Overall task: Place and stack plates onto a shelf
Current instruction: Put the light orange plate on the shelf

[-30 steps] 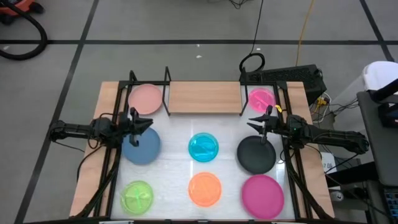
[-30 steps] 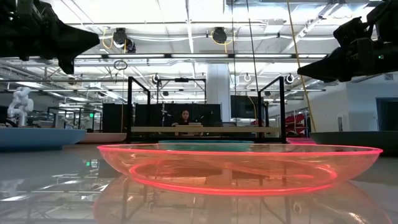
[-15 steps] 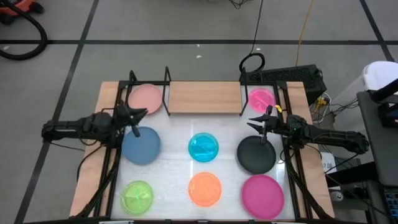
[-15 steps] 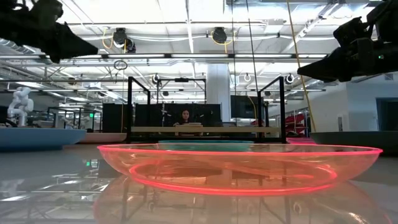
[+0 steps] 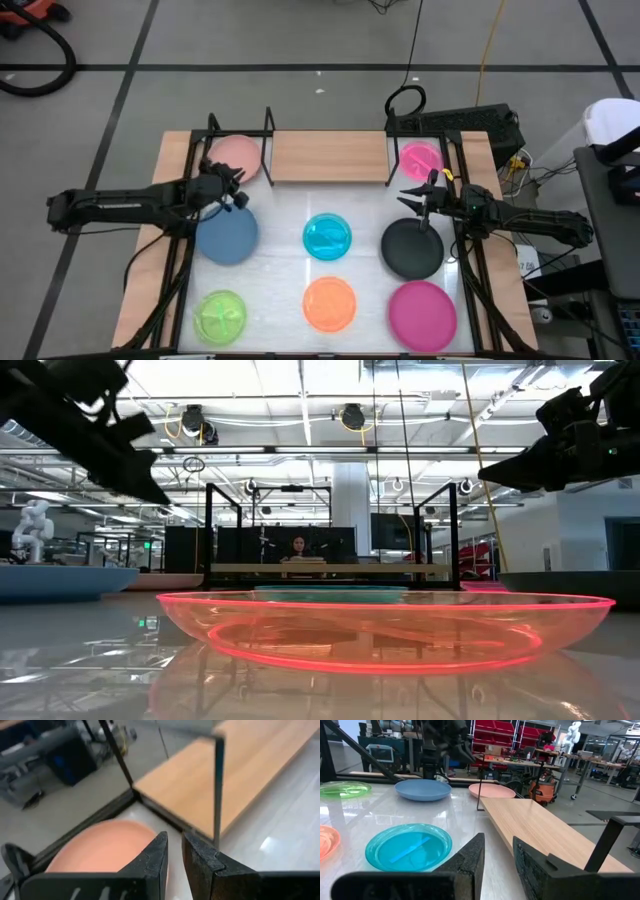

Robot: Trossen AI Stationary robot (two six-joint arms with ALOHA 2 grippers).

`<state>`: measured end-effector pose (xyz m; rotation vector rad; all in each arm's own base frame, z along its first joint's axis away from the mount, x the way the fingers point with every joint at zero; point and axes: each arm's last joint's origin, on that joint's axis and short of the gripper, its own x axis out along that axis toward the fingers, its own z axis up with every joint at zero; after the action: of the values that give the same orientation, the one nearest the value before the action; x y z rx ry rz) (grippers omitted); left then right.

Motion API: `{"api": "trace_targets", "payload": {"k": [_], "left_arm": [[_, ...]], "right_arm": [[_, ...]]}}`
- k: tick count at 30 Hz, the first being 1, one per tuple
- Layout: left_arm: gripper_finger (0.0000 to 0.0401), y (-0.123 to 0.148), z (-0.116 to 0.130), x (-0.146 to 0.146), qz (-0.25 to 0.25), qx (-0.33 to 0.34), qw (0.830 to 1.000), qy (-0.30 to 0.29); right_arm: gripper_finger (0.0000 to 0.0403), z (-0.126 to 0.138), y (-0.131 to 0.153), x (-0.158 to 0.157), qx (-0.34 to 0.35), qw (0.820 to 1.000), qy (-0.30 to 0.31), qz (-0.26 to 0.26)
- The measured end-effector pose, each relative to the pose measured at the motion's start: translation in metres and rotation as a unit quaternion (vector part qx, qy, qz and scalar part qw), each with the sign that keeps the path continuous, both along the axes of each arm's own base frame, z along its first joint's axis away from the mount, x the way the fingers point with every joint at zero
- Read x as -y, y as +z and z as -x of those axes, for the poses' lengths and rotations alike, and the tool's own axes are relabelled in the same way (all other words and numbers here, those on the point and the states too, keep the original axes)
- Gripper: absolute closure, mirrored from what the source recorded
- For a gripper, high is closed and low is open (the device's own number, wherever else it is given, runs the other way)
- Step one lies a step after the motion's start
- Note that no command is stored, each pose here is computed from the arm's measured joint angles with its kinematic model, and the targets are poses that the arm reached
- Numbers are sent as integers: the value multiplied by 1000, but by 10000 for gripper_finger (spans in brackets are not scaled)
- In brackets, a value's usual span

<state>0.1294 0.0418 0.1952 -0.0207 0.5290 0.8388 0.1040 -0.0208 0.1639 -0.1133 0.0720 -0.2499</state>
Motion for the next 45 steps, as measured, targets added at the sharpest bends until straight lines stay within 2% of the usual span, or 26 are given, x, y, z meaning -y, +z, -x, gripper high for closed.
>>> {"api": "trace_targets", "payload": {"k": [7,9,18,23,29,36,39,45], "left_arm": [[336,-21,-6,-16,82,-49,995,22],[325,-27,-8,-21,101,-65,993,24],[184,-42,-12,-37,114,-114,986,52],[148,-52,-13,-41,129,-144,979,65],[146,-66,-16,-43,145,-188,969,72],[148,-74,-17,-53,130,-205,965,101],[172,-77,-14,-59,144,-208,961,108],[262,-79,-13,-63,178,-192,960,96]], "right_arm": [[319,0,0,0,0,1000,0,0],[319,0,0,0,0,1000,0,0],[319,0,0,0,0,1000,0,0],[319,0,0,0,0,1000,0,0],[319,0,0,0,0,1000,0,0],[319,0,0,0,0,1000,0,0],[319,0,0,0,0,1000,0,0],[319,0,0,0,0,1000,0,0]]}}
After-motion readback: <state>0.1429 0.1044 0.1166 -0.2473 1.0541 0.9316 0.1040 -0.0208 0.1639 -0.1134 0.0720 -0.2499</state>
